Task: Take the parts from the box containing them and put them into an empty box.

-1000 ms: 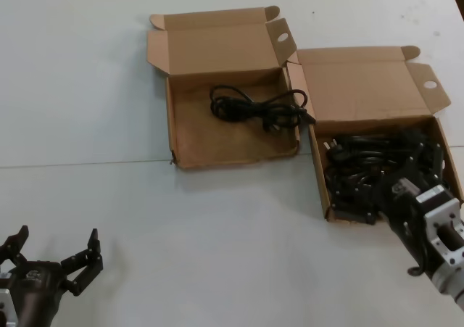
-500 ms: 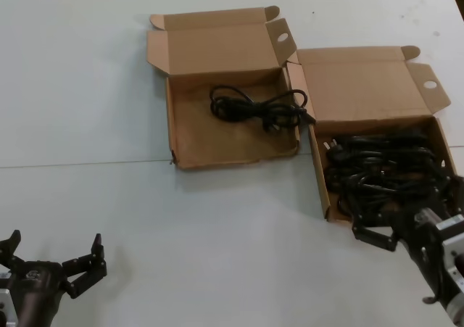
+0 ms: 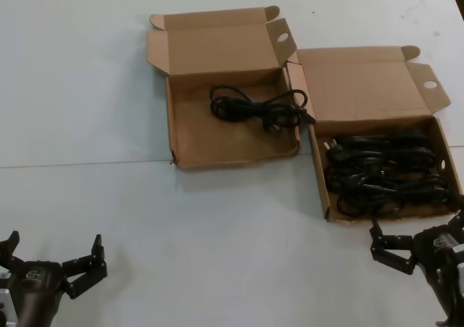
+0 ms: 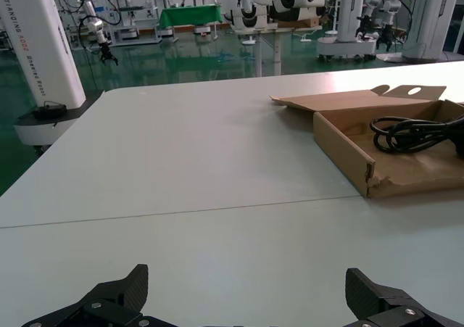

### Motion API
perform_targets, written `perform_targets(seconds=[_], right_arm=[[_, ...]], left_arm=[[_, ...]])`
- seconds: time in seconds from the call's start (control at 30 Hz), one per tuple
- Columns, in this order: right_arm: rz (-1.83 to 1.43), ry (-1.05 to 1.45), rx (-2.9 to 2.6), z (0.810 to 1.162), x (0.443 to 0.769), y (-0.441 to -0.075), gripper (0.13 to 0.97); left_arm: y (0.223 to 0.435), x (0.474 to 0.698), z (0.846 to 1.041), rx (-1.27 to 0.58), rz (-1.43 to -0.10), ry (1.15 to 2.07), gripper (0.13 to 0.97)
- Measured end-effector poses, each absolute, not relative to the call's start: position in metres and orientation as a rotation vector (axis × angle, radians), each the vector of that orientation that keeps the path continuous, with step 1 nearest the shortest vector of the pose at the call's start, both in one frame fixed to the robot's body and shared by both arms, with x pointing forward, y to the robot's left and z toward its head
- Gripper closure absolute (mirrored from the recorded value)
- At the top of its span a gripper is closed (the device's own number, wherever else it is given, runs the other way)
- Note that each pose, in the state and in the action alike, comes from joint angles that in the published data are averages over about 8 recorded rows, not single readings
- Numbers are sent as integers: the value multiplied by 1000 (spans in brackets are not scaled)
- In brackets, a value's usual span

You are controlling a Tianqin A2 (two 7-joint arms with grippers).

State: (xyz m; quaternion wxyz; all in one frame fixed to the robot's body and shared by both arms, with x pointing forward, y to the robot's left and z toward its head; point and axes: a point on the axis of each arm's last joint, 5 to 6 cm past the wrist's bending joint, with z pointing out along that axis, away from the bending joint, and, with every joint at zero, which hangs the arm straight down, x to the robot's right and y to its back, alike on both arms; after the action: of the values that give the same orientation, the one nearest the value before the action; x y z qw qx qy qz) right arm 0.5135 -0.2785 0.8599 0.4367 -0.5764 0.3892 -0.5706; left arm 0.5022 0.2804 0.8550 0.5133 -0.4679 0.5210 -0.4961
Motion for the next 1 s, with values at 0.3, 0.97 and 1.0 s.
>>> perform_targets(seconds=[0.3, 0.97, 1.0], right_arm=[[-1420, 972, -1434, 859, 513, -279, 130], [-1420, 972, -1434, 859, 513, -279, 130], [-1420, 972, -1434, 859, 513, -279, 130]], left_arm=[[280, 502, 855, -1125, -1193, 1253, 132], [280, 502, 855, -1125, -1193, 1253, 132], [280, 502, 855, -1125, -1193, 1253, 132]])
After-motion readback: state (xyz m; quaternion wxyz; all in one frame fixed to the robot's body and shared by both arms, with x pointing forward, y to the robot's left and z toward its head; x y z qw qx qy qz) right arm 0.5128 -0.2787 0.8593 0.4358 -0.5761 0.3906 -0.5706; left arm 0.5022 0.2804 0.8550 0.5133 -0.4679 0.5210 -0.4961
